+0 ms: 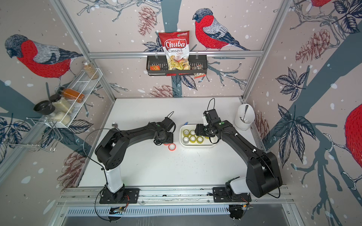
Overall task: Put the transparent tape into the storage box
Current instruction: Pick up the tape from the center of the board.
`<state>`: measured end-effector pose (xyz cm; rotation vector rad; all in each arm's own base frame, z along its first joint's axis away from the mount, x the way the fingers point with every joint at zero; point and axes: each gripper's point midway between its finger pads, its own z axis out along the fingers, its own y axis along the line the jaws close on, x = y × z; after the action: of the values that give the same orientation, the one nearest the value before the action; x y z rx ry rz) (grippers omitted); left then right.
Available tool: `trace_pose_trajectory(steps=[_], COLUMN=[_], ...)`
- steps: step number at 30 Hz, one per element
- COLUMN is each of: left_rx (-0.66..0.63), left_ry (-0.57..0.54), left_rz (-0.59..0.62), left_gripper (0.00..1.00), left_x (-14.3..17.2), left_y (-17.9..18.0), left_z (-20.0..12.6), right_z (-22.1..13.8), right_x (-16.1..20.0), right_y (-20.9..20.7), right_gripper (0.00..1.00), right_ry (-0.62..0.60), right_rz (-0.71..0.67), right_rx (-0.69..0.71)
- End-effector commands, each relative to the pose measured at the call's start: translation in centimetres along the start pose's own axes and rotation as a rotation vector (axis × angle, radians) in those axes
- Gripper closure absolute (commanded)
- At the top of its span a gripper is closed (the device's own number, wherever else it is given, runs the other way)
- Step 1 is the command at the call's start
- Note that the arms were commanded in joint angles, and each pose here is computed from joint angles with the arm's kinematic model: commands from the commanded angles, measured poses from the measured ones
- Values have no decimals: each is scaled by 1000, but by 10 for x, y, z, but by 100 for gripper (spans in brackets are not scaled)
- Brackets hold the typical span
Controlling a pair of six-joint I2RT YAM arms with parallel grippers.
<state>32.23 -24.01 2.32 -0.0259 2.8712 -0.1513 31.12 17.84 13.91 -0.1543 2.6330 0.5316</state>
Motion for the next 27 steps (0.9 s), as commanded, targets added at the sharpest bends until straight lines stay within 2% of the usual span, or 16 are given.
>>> trace_pose_trajectory(steps=[1, 8, 14, 27], left_rx=[-26, -58, -53, -81], left_ry=[18, 47, 43, 7], left_rz=[-11, -8, -4, 17], left_gripper=[30, 32, 45, 45], left_x=[3, 9, 8, -1], left_y=[5, 10, 8, 12], left_z=[3, 10, 6, -18], right_z=[-3, -7, -5, -6], right_x=[-4, -6, -5, -5], right_y=[1, -4, -7, -9], right_gripper=[32, 32, 33, 33], right_ry=[-20, -33, -32, -29], right_rz=[-2, 15, 24, 31], right_rx=[-25, -34, -35, -33])
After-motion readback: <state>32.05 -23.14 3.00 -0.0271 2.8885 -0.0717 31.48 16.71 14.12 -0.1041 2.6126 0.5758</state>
